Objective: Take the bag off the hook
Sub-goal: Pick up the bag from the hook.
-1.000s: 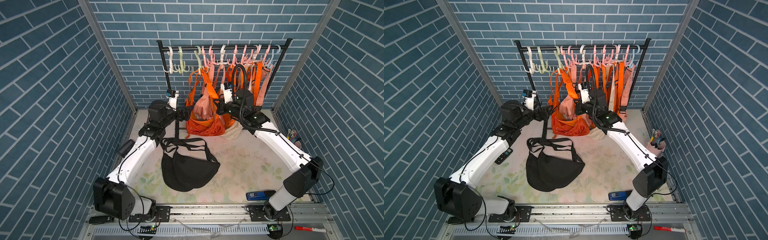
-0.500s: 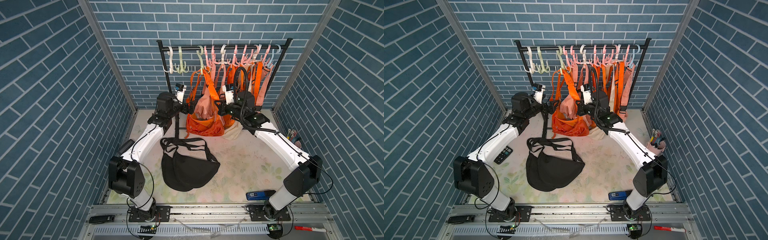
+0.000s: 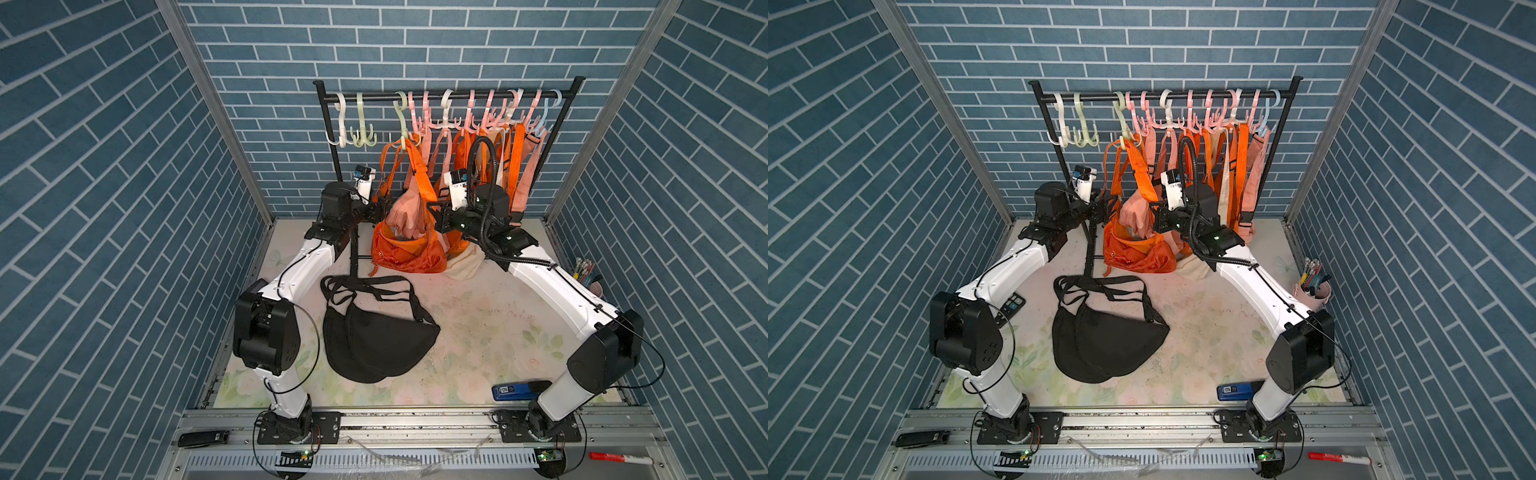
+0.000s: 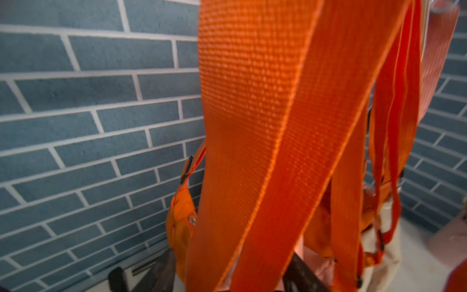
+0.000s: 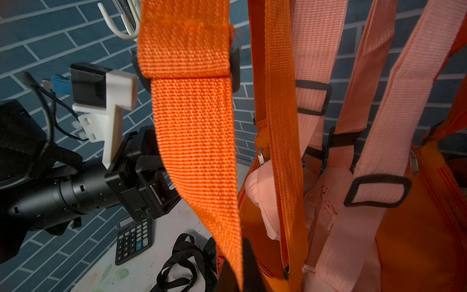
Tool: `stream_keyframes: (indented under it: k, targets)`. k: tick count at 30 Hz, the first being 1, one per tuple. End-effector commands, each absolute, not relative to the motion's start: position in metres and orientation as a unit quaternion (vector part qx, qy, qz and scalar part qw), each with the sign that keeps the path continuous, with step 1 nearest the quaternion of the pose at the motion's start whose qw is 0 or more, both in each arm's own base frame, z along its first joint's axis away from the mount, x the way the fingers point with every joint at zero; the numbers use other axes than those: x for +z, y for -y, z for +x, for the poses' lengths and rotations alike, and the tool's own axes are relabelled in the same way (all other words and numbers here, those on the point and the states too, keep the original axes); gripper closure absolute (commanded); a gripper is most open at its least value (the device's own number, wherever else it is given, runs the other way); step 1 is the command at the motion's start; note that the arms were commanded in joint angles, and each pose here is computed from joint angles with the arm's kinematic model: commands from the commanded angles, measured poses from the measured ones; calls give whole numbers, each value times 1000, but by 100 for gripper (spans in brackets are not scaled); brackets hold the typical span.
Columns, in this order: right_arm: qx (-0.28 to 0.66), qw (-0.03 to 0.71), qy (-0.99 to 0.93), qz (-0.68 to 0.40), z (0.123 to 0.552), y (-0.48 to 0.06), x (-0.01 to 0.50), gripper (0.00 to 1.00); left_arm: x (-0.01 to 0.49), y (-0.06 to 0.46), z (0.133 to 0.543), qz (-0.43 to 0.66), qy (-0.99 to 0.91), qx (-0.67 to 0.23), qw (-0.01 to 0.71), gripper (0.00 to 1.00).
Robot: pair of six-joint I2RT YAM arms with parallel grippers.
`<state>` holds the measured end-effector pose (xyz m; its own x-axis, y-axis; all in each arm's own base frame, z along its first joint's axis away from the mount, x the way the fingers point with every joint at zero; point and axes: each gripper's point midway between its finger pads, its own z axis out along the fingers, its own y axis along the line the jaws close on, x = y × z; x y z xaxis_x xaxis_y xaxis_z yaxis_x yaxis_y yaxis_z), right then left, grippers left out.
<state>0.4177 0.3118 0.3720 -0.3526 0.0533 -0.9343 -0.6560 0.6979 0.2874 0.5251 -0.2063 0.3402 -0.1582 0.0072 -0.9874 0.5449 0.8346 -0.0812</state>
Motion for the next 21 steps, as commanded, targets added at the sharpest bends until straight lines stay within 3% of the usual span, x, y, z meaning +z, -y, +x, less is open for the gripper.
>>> stream_keyframes:
  k: [1,5,21]
  targets:
    - [351,534,-744,-194,409,-308,385,100,358,207,532,191,-709,-223,641,57]
    - [351,534,-744,-193,410,-307,384,100,361,210,532,195,-708,-230,639,98]
    - [367,537,-735,-191,426,-319,399,100,423,200,508,170,-690,-244,660,100]
